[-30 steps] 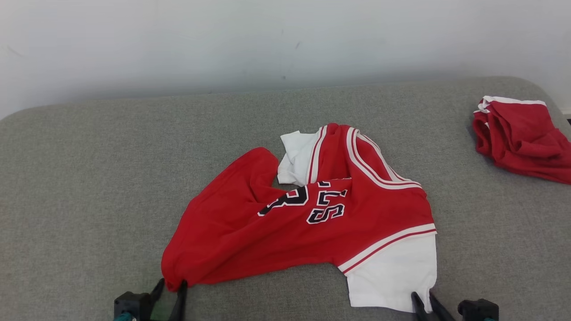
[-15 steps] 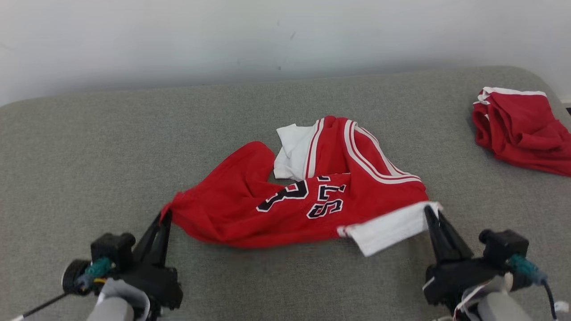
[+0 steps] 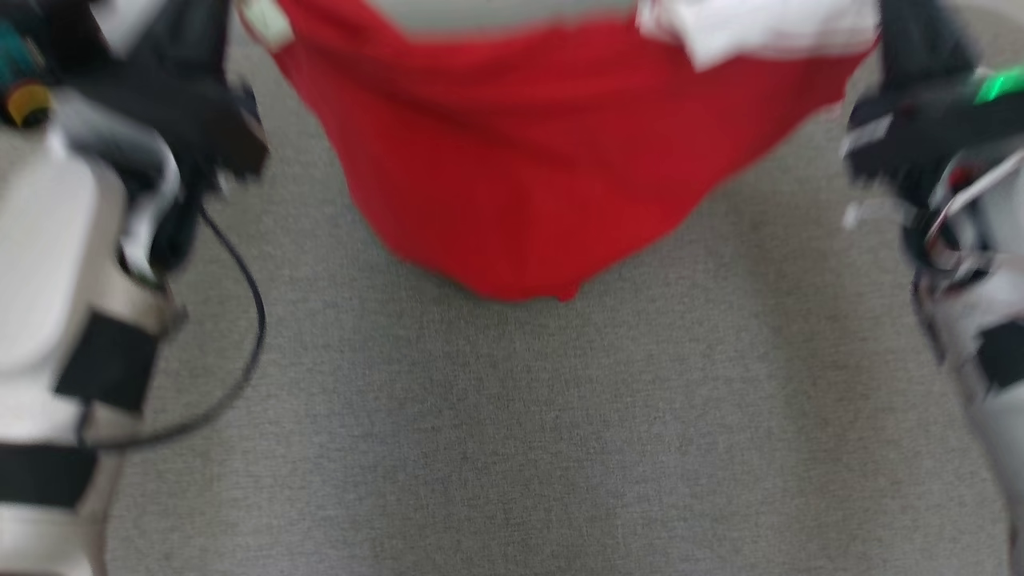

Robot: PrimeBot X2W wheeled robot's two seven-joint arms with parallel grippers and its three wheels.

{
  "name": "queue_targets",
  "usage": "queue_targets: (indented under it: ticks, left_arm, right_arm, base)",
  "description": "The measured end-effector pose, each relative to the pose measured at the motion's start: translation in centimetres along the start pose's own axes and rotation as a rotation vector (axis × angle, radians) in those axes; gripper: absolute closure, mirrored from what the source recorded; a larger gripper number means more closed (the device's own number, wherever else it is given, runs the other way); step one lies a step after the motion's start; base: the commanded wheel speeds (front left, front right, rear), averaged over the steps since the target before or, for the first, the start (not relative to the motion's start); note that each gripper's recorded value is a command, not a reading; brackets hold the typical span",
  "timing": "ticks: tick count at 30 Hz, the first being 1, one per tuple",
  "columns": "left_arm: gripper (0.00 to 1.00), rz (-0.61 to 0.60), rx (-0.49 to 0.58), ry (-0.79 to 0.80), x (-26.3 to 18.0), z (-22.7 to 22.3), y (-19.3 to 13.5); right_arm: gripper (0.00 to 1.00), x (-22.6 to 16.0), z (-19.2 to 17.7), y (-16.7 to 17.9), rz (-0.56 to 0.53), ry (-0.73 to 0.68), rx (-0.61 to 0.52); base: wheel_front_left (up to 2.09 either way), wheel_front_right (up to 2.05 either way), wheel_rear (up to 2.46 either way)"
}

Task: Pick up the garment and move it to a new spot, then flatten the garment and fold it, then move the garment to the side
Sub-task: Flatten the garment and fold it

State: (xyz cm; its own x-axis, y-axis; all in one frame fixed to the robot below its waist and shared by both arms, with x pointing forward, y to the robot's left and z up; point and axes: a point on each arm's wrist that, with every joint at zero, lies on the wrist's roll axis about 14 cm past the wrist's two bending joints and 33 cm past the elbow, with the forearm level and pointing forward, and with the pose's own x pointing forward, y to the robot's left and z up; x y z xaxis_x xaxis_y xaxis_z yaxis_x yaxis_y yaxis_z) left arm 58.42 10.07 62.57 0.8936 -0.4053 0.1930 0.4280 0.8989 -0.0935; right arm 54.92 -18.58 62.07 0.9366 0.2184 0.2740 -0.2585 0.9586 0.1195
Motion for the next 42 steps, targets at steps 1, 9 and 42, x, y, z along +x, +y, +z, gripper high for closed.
queue_targets:
  ticks: [1,9,42]
  left_arm:
    - [1.00,-0.002,-0.010,-0.007,1.2,0.7,0.3]
    - [1.00,-0.002,-0.024,-0.026,10.1,3.8,2.1]
    - [1.00,0.085,-0.025,-0.077,20.5,4.4,5.4]
  right_arm:
    - [1.00,1.4,0.9,-0.2,0.003,-0.019,0.004]
    - [1.00,11.1,6.2,-1.8,0.037,-0.109,-0.089]
    - [1.00,22.3,6.6,-5.3,-0.028,-0.108,-0.351]
  base:
    - [0.00,0.00,0.00]
    - [0.00,0.00,0.00]
    - [0.00,0.00,0.00]
